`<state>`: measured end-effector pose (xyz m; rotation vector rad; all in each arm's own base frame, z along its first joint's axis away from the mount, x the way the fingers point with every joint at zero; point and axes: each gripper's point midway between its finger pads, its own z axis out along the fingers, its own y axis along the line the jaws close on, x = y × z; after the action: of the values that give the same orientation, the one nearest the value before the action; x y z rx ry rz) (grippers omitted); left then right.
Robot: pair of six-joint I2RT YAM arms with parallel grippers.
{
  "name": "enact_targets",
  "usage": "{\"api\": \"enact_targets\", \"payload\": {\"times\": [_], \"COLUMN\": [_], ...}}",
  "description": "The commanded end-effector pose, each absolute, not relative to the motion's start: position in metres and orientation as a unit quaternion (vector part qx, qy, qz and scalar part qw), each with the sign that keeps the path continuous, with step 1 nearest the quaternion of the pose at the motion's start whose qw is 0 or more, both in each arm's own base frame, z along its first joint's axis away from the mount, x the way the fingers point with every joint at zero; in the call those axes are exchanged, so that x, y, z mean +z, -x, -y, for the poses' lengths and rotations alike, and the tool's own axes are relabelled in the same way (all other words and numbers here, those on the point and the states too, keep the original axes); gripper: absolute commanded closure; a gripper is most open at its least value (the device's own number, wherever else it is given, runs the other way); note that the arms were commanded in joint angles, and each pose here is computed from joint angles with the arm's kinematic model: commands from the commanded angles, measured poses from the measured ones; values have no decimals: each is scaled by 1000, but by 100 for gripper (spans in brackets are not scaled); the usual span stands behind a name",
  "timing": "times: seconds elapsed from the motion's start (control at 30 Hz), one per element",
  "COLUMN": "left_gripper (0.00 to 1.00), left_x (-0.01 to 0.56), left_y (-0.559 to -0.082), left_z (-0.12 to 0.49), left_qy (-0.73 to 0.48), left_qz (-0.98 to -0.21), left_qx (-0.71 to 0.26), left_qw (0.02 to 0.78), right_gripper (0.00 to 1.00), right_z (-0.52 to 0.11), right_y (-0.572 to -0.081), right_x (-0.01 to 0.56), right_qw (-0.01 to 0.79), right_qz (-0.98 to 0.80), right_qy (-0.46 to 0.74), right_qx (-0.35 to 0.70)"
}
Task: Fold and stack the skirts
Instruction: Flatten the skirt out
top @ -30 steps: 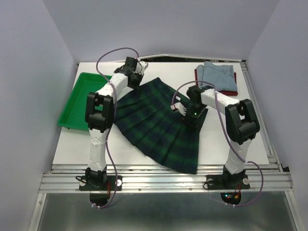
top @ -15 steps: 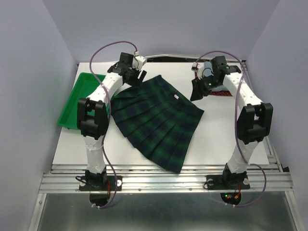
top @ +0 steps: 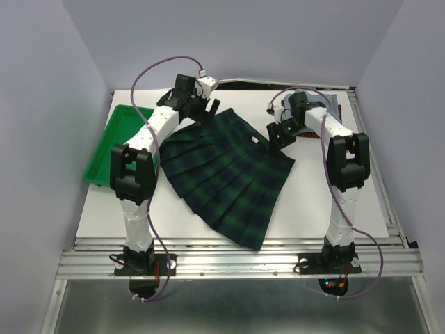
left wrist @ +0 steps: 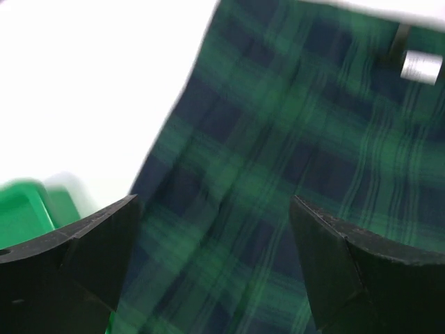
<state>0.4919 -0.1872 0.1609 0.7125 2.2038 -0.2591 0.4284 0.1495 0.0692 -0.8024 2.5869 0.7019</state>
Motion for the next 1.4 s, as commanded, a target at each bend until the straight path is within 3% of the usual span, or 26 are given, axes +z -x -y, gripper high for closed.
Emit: {"api": "enact_targets", "payload": {"times": [0.0,0.17,0.2,0.27,0.33,0.5,0.57,0.67,0.7,0.77,0.83,0.87,0.9,1.03,1.17,1.27,1.37], "left_gripper": [1,1,1,1,1,1,1,1,1,1,1,1,1,1,1,1,1], "left_x": [212,207,206,207,203,221,220,210,205,193,185,180,177,173,162,154,157], "left_y": [-527,-539,-539,-536,-531,-509,-498,-487,-480,-473,-464,-461,-459,-453,-454,-453,-462], "left_z": [238,274,279,292,296,308,315,325,335,342,353,356,359,369,366,361,354], "left_qy": [-266,-269,-269,-273,-272,-233,-232,-242,-251,-261,-272,-272,-274,-275,-276,-276,-273], "left_qz": [-834,-825,-824,-822,-824,-822,-824,-826,-827,-830,-831,-835,-836,-839,-848,-853,-851], "left_qx": [-132,-126,-124,-133,-140,-184,-179,-171,-171,-170,-174,-175,-177,-167,-152,-141,-139], "left_qw": [465,480,483,482,477,485,485,479,474,462,452,446,442,440,427,419,426], "right_gripper": [45,62,79,99,99,99,99,99,95,58,48,31,28,43,53,69,75], "right_z": [-152,-151,-149,-148,-151,-174,-171,-166,-167,-167,-161,-159,-154,-125,-123,-122,-116], "right_y": [-416,-384,-380,-365,-356,-325,-332,-306,-292,-278,-268,-272,-277,-302,-304,-298,-286], "right_x": [69,55,52,51,61,137,149,142,134,124,113,115,116,109,102,84,59], "right_qw": [172,135,132,120,124,229,280,296,273,233,191,193,200,232,220,186,141], "right_qz": [-905,-905,-906,-910,-908,-879,-881,-880,-883,-890,-908,-913,-916,-940,-940,-945,-952], "right_qy": [290,290,290,280,271,198,141,104,115,127,115,106,98,57,87,114,141], "right_qx": [260,280,277,280,293,368,354,357,365,372,355,344,335,245,247,243,234]}}
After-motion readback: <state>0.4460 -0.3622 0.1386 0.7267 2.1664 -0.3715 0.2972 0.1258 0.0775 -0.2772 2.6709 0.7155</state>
